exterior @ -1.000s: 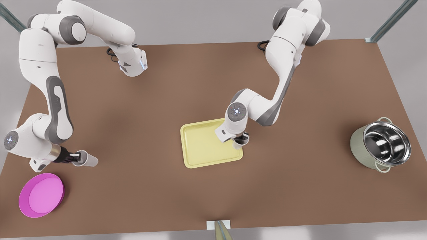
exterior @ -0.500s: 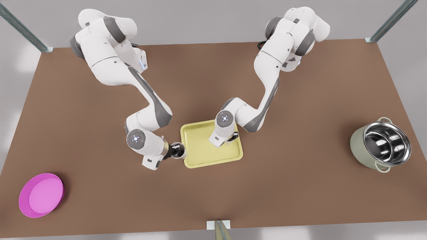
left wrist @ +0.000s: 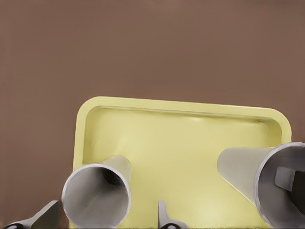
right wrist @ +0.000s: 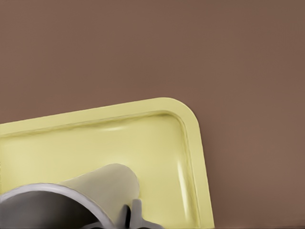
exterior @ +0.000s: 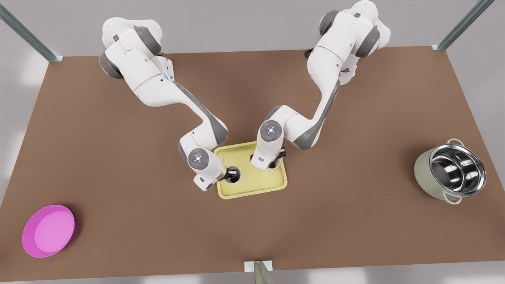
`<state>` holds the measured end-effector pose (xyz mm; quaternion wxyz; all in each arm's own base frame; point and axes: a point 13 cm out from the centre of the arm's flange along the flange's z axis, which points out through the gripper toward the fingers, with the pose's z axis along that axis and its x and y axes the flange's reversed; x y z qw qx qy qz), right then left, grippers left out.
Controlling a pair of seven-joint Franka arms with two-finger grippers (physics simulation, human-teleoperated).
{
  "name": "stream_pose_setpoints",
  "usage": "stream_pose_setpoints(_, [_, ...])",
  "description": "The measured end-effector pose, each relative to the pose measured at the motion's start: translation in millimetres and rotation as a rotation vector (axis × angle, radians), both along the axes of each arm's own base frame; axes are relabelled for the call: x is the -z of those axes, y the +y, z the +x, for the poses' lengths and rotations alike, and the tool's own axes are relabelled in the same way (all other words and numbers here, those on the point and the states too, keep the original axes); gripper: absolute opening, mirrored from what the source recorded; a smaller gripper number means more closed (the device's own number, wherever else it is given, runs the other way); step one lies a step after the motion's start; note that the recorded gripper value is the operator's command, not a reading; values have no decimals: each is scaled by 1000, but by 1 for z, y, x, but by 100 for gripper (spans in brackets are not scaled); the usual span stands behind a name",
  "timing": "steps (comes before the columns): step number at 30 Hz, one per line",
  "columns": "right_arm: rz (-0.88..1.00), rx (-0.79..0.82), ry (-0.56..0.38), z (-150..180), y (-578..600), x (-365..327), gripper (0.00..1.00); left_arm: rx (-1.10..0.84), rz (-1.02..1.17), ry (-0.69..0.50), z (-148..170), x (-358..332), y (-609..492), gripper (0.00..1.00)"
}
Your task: Use both arms to respectively pick up the white IKEA cups from the middle-left and middle-right positions, then place the white IKEA cups onto the middle-middle tray, ensuring that the cups remain upright and do not tip over
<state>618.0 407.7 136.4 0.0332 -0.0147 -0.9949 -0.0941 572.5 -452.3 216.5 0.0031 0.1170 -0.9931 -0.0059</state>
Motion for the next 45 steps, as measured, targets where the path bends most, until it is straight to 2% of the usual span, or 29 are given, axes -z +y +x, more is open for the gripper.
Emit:
stream_pose_setpoints(3, [-2,58,21,-2,4,12,21,-199,-56,-84,72,-160,123,100])
stream_pose_setpoints(5, [-4,87,35,-6,8,19,21,-306,-23,-97,102,-216,242,100])
stream_pose_setpoints(6, [-6,102,42,-8,9,23,21,-339,5,-85,105,-228,298,100])
stream_pose_setpoints(7, [-8,116,47,-9,10,26,21,-345,35,-60,92,-237,338,100])
stream_pose_setpoints(9, [-11,142,58,-10,10,33,21,-293,84,4,48,-234,373,100])
stream_pose_setpoints(10, [-14,153,60,-12,11,35,72,-258,94,20,39,-235,379,100])
stream_pose_setpoints(11, [-18,163,63,-13,11,37,100,-224,99,34,33,-235,381,100])
stream_pose_setpoints(17, [-37,234,68,-11,5,40,100,-34,98,135,6,-231,376,100])
stream_pose_setpoints(26, [-7,321,55,5,-1,14,100,158,87,187,-6,-230,370,100])
stream_pose_setpoints(29, [66,372,24,32,-12,-44,100,199,84,194,-7,-230,370,100])
stream_pose_setpoints(31, [101,431,-12,68,-43,-89,100,223,82,198,-7,-229,371,100])
stream_pose_setpoints(35, [35,547,42,102,-181,-90,100,260,75,200,-7,-229,373,100])
stream_pose_setpoints(40, [-60,659,155,94,-396,-50,100,280,26,181,-2,-240,375,100])
stream_pose_setpoints(42, [-94,631,120,84,-443,-104,100,280,-10,179,-2,-243,377,100])
stream_pose_setpoints(45, [-145,534,32,55,-455,-226,100,300,-34,183,-4,-243,372,100])
